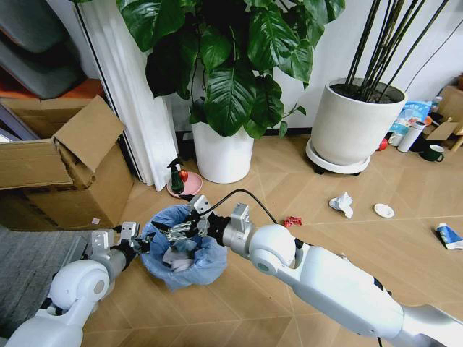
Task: Pick up the trash bin and place the garbage on the floor into it.
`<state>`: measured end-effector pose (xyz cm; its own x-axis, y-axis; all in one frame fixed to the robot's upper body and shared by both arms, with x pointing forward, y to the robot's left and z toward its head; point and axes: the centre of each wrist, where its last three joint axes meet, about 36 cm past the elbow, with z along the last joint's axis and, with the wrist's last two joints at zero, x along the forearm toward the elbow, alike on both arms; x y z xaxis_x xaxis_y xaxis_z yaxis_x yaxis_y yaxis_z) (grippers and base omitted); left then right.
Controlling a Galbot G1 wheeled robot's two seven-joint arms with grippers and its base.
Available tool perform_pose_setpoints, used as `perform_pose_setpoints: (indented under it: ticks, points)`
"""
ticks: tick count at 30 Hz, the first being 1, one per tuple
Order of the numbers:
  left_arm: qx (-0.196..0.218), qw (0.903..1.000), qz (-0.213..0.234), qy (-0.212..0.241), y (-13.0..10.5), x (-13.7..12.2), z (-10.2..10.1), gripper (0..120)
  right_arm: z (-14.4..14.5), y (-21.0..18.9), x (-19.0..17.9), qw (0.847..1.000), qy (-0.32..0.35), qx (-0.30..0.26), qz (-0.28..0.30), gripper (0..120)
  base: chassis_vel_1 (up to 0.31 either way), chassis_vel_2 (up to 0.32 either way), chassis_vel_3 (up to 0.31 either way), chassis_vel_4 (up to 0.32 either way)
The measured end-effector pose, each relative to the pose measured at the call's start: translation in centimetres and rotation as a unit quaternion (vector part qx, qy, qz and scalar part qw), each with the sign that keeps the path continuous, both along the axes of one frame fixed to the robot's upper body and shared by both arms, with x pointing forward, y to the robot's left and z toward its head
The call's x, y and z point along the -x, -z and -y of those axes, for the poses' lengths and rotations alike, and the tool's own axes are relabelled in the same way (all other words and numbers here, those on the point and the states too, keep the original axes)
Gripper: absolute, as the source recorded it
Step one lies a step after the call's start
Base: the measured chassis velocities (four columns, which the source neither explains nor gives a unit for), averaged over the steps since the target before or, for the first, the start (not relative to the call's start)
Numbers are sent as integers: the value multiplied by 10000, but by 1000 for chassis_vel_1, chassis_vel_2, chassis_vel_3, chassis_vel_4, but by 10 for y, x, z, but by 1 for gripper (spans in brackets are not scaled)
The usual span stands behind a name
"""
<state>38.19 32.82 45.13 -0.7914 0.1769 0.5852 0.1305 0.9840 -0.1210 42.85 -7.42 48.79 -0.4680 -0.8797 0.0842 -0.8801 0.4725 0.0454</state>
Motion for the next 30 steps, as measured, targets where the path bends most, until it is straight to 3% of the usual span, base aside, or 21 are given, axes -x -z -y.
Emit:
perform_pose_setpoints:
  ticks: [8,11,20,30]
  points:
    - [11,10000,7,-42,1,3,-2,0,34,0,-5,9965,832,53,-15,100,0,0,0,0]
    - [26,10000,1,-58,2,5,-3,0,61,10,-13,9880,1520,270,-39,100,0,0,0,0]
    - [28,10000,-6,-37,1,11,-4,0,125,40,-12,9662,2488,666,-76,100,0,0,0,0]
    - [34,10000,-36,16,4,12,-1,0,156,46,-9,9552,2870,708,-121,100,0,0,0,0]
